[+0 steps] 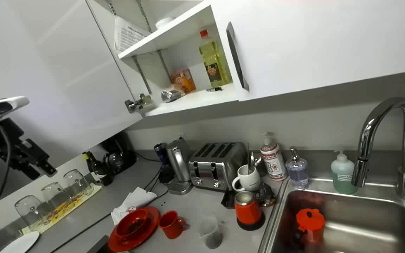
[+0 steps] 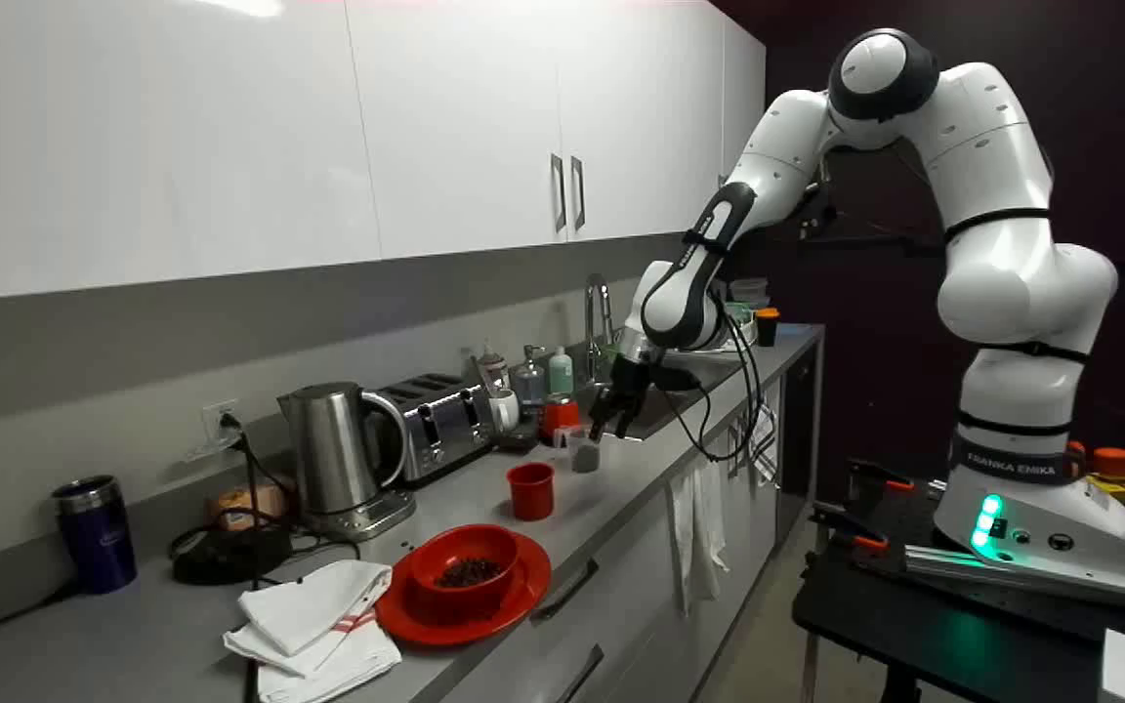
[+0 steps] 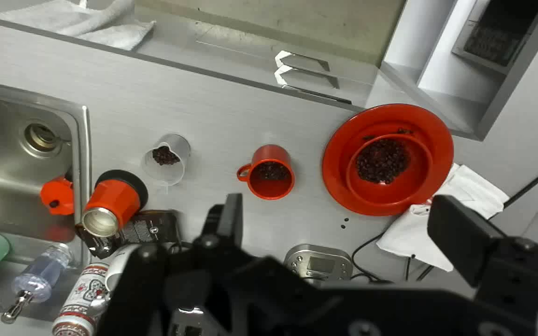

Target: Close the overhead cabinet door

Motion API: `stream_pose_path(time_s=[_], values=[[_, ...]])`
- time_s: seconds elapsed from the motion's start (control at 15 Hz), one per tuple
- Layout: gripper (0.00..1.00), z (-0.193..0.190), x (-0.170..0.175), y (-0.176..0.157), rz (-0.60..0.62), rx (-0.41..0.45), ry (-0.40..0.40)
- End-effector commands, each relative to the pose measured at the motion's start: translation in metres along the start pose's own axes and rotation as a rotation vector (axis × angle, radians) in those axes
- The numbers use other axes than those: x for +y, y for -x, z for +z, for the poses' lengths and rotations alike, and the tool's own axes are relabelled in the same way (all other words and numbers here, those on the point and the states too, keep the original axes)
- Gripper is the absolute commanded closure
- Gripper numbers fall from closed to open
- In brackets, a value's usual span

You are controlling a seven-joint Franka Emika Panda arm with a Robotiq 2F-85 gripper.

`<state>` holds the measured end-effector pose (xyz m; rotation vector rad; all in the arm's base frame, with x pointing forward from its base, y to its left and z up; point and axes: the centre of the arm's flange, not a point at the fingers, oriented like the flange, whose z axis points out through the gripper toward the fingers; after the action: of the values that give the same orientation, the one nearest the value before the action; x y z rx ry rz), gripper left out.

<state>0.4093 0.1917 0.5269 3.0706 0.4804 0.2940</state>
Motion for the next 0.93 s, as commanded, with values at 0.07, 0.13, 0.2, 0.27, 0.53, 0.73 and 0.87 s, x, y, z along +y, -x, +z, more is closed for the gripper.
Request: stream_pose_path(time_s=[0.07,0.13,0.2,0.27,0.53,0.73,0.87], values=[[0.00,-0.0001,0.0000,0.0000,0.000,0.000,0.000],[0.00,0.0000,0.0000,0.0000,0.000,0.000,0.000],[0.00,0.0000,-0.0001,0.0000,0.000,0.000,0.000],[0.00,0.0000,-0.0001,0.0000,0.000,0.000,0.000],[0.00,-0.0001,-0.0001,0.0000,0.000,0.000,0.000],[0.00,0.0000,0.0000,0.0000,0.000,0.000,0.000],[0.00,-0.0003,-0.0014,0.0020,0.002,0.004,-0.001]])
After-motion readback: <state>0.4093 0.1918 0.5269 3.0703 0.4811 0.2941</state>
